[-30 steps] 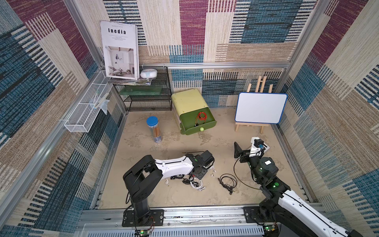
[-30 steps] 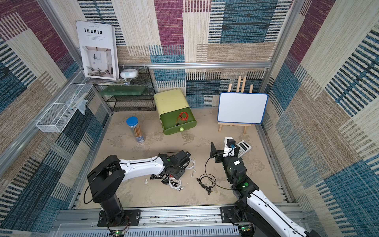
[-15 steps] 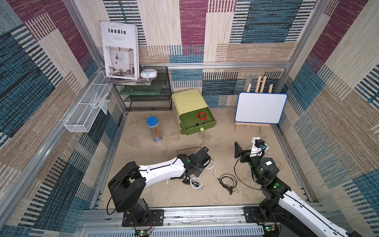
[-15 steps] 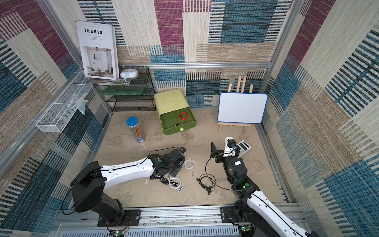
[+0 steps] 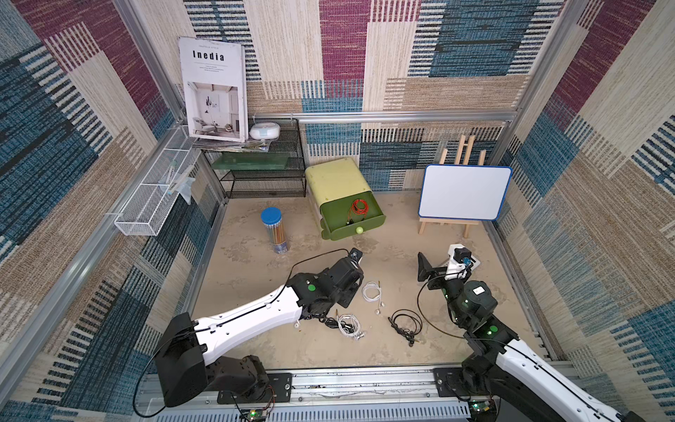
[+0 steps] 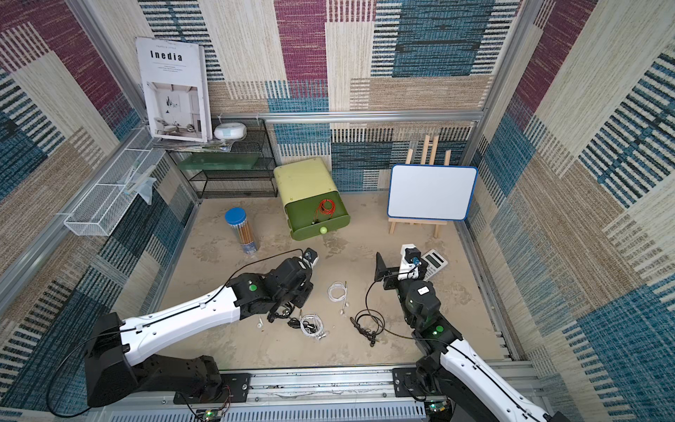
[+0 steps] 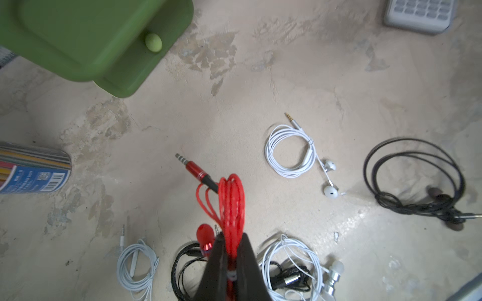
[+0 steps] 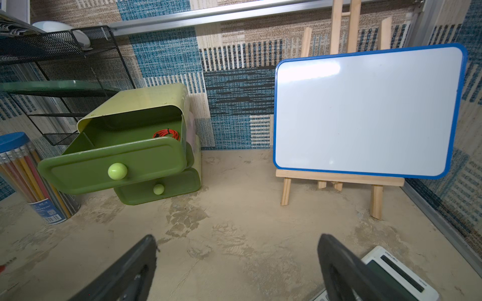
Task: Place the wired earphones into the drawer by color
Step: Pick up the wired earphones from the center of the board, then place the wired earphones in the drawer.
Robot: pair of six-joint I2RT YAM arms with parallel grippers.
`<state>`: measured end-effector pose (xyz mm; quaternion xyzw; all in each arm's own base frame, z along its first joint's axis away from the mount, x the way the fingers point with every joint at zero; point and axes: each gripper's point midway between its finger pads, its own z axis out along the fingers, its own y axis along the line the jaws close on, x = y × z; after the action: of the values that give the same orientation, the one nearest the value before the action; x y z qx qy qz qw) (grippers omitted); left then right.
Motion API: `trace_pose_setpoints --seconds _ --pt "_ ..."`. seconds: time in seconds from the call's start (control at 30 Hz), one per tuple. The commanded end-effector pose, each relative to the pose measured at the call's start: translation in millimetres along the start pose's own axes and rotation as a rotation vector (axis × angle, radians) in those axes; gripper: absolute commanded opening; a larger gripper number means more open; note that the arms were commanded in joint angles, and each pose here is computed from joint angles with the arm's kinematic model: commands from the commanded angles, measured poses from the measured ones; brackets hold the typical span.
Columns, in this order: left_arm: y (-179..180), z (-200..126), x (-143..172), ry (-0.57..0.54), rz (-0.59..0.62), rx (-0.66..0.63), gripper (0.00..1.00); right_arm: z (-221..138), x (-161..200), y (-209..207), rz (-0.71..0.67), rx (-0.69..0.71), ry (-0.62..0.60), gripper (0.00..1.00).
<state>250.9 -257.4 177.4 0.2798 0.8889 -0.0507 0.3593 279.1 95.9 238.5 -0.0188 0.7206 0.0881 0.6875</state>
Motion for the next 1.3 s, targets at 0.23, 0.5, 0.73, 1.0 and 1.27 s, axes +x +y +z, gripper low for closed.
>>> trace_pose_setpoints --seconds 0.23,0.5,0.73,1.0,1.27 --pt "22.2 -42.4 -68.4 -0.209 -0.039 0.005 0.0 -0.7 -5.8 -0.1 0.021 0.0 -0.025 1.0" --pt "45.7 -38.9 -124.0 -0.297 -0.079 0.038 0.0 -0.9 -5.2 0.4 0.021 -0.003 -0.025 1.0" --pt "68.8 -28.2 -165.0 -0.374 -0.066 0.036 0.0 -0.8 -4.8 0.2 0.021 -0.003 -0.026 1.0" --pt "80.6 -13.0 -194.6 -0.444 0.086 0.02 0.0 -1.3 -5.9 1.0 0.022 -0.008 -0.03 0.99" --pt "77.1 11.0 -204.0 -0.41 0.236 0.084 0.0 -0.9 -5.3 1.6 0.021 -0.011 -0.029 1.0"
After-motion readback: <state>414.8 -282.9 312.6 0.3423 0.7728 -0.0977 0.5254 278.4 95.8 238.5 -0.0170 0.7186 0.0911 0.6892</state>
